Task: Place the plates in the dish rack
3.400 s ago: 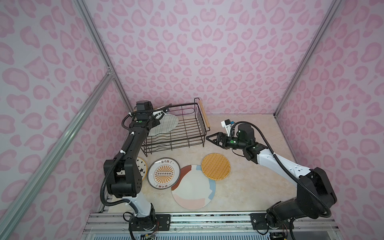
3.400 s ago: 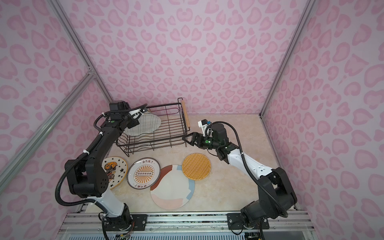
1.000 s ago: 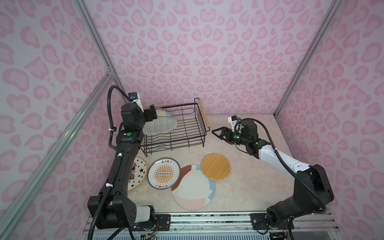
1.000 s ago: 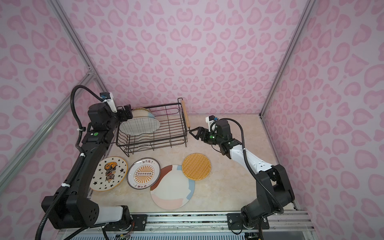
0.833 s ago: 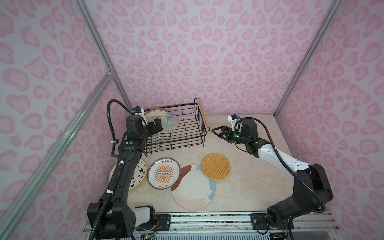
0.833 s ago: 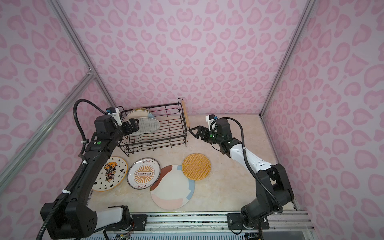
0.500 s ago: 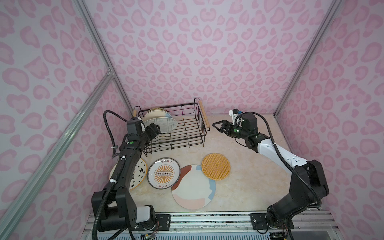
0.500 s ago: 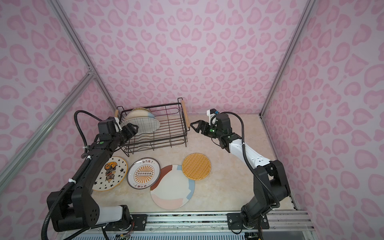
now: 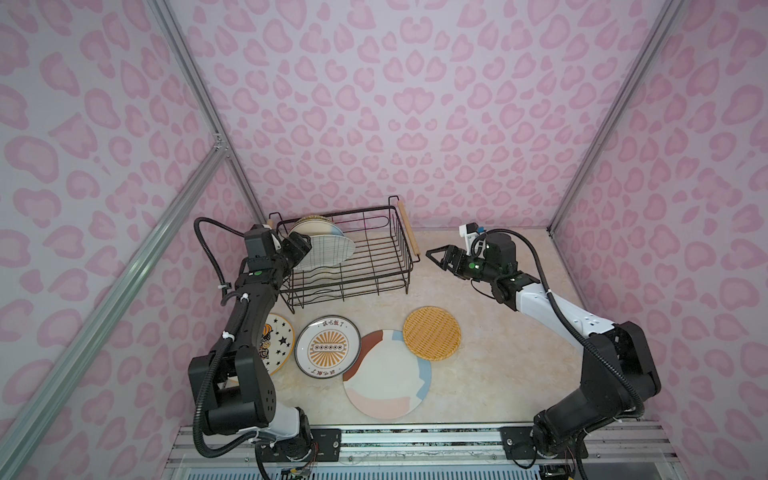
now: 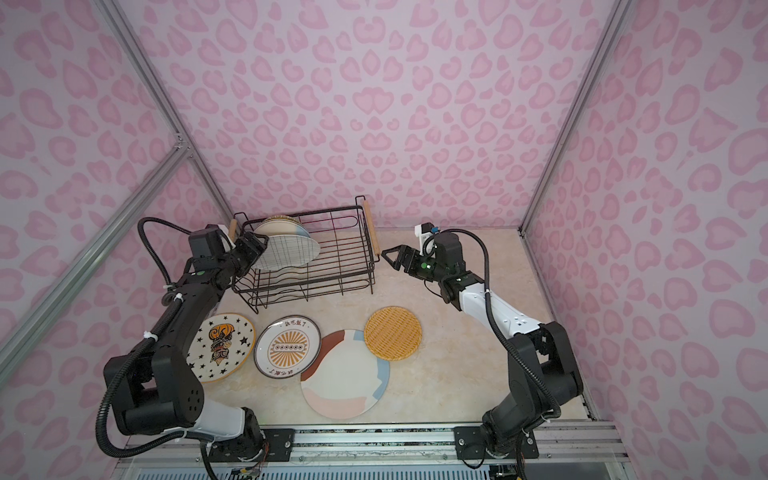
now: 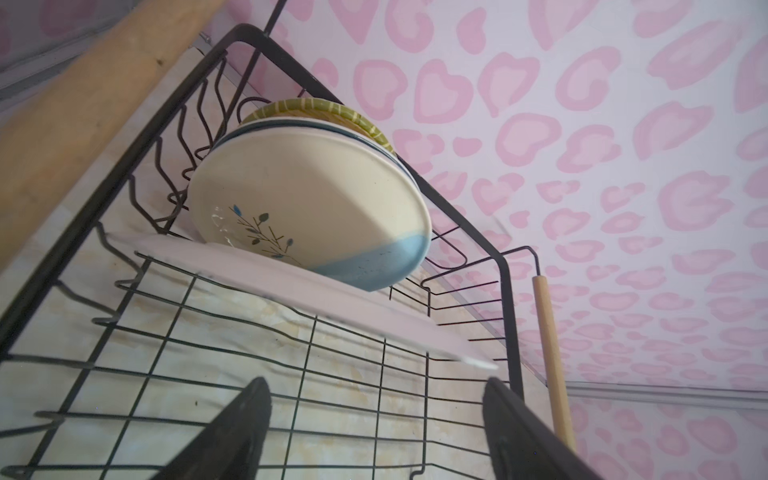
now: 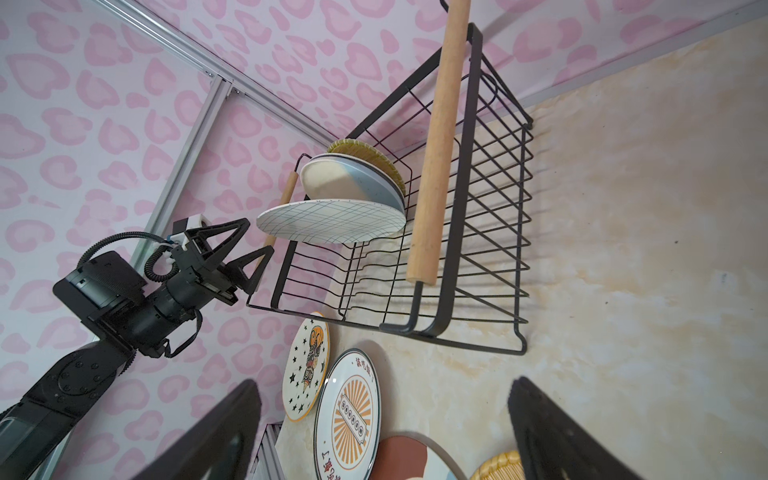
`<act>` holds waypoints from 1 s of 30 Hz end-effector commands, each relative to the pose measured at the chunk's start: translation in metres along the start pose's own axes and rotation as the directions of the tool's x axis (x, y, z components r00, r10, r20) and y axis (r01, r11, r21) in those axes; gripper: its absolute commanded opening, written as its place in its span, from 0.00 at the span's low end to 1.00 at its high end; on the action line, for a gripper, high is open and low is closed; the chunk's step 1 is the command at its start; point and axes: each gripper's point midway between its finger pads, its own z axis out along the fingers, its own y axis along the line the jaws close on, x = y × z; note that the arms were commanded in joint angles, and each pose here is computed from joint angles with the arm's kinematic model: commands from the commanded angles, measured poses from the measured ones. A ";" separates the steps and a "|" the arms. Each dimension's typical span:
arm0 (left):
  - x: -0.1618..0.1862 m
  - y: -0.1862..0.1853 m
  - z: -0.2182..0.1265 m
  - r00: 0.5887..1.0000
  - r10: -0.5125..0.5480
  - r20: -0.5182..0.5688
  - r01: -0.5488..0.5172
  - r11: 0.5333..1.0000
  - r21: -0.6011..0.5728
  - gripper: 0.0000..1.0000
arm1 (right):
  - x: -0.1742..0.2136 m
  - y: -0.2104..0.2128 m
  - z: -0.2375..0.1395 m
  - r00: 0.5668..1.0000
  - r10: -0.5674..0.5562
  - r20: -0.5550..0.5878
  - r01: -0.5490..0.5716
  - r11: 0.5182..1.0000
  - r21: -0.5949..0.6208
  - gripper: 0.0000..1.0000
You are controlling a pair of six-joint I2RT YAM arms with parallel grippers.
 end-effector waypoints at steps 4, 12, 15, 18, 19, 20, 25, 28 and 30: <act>-0.030 0.012 -0.017 0.986 -0.112 0.127 0.121 0.991 -0.061 0.75 | -0.001 0.008 0.002 1.000 0.008 0.002 -0.008 0.998 -0.062 0.93; -0.029 0.013 0.010 0.974 -0.218 0.063 0.221 0.975 -0.038 0.62 | 0.002 0.007 -0.002 1.000 0.016 0.001 -0.016 0.997 -0.071 0.92; -0.026 0.022 0.016 0.964 -0.258 0.061 0.261 0.963 -0.065 0.58 | 0.003 0.004 -0.002 1.000 0.025 0.000 -0.025 0.997 -0.071 0.92; -0.025 0.024 0.022 0.961 -0.272 0.052 0.275 0.959 -0.067 0.54 | 0.004 0.002 -0.003 1.000 0.030 -0.003 -0.031 0.997 -0.072 0.92; -0.027 0.022 0.023 0.961 -0.270 0.053 0.273 0.960 -0.062 0.51 | 0.004 0.002 -0.003 1.000 0.030 -0.002 -0.030 0.997 -0.072 0.92; -0.028 0.021 0.024 0.961 -0.272 0.055 0.276 0.959 -0.060 0.48 | 0.004 0.001 -0.004 0.999 0.032 -0.001 -0.032 0.997 -0.070 0.92; -0.031 0.019 0.031 0.955 -0.293 0.043 0.295 0.954 -0.055 0.37 | 0.005 -0.001 -0.006 0.999 0.038 0.000 -0.038 0.997 -0.072 0.92; -0.030 0.015 0.035 0.953 -0.302 0.029 0.303 0.952 -0.042 0.30 | 0.005 -0.003 -0.008 0.999 0.042 0.000 -0.042 0.997 -0.070 0.92; -0.029 0.011 0.036 0.954 -0.299 0.026 0.300 0.953 -0.037 0.28 | 0.004 -0.003 -0.008 0.999 0.044 0.003 -0.043 0.997 -0.071 0.92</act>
